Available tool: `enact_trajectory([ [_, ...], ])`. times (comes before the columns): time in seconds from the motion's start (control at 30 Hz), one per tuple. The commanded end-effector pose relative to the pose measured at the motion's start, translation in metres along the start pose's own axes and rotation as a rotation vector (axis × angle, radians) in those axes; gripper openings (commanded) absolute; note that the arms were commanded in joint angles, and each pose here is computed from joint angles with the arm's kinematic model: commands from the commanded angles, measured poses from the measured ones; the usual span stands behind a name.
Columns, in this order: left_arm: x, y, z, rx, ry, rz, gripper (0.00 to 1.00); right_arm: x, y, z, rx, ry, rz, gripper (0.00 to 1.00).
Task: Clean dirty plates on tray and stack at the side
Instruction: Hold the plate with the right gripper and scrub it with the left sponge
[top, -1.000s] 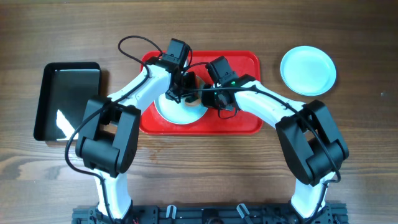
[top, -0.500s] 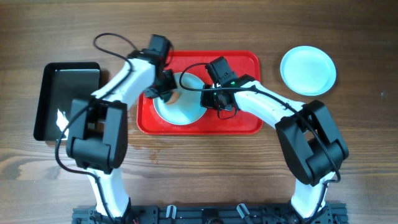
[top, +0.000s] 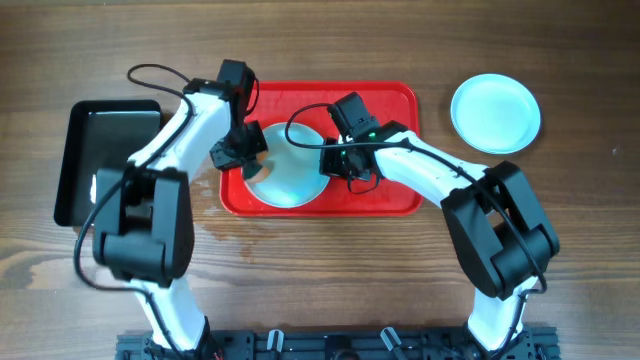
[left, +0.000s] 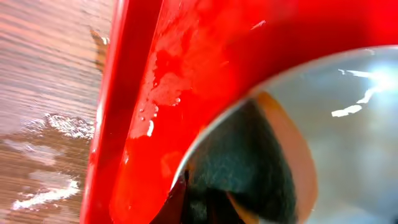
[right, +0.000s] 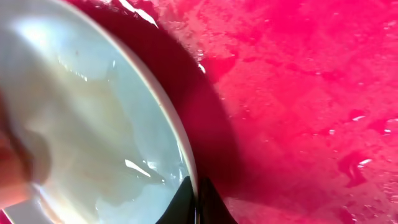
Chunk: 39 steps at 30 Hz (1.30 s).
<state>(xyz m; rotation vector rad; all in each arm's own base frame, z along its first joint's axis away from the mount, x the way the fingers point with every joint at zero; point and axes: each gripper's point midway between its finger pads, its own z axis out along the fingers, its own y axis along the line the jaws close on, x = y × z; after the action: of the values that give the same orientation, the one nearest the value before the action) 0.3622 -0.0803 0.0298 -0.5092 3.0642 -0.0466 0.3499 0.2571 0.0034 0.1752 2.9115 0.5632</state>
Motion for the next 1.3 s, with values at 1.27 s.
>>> enact_trajectory([
  [1.27, 0.006, 0.023, 0.024, -0.338, -0.076, 0.046, 0.04, 0.001, -0.024, 0.008, 0.079, 0.006, 0.022, 0.04],
])
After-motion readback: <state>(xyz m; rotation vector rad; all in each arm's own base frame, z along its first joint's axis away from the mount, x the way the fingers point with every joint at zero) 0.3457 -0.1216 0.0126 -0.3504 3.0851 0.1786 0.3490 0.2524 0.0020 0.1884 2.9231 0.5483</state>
